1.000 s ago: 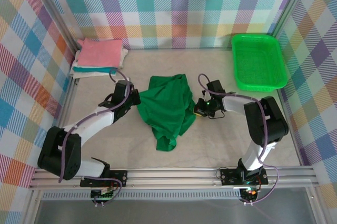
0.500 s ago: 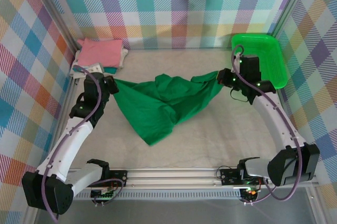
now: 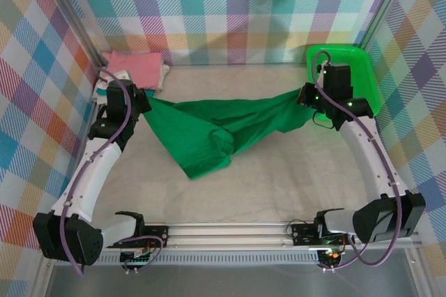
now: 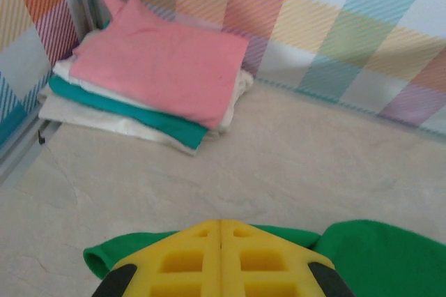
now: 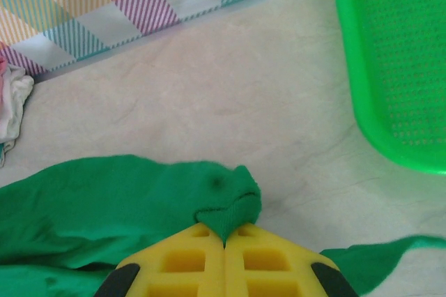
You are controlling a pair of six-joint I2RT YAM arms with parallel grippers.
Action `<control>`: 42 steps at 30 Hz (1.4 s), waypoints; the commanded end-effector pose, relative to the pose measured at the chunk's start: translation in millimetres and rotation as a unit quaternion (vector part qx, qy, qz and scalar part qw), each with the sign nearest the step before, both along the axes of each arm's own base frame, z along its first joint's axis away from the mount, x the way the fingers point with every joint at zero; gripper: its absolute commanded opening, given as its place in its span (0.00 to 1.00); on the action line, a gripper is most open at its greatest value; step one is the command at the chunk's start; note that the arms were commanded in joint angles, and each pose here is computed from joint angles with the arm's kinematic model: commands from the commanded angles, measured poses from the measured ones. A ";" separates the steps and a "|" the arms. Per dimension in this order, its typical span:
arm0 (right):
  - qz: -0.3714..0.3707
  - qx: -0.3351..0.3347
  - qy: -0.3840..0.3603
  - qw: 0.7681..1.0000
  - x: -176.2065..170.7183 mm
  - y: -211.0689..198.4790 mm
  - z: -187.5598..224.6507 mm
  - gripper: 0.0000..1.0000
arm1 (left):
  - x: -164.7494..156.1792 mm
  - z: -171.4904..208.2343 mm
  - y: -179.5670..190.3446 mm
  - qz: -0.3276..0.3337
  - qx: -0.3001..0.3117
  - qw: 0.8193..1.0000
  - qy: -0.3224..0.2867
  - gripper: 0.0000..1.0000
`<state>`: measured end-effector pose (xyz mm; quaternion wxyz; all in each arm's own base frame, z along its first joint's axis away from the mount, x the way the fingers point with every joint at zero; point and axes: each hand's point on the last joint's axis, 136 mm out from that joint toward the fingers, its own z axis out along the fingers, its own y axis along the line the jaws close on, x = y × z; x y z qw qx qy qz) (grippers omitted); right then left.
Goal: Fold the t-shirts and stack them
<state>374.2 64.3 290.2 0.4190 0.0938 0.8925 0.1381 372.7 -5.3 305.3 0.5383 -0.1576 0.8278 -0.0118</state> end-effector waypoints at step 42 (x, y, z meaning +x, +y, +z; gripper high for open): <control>-0.022 0.011 -0.201 0.979 -29.7 -15.8 166.6 0.00 | -28.4 63.6 -42.4 -0.096 -0.137 0.986 -0.023 0.00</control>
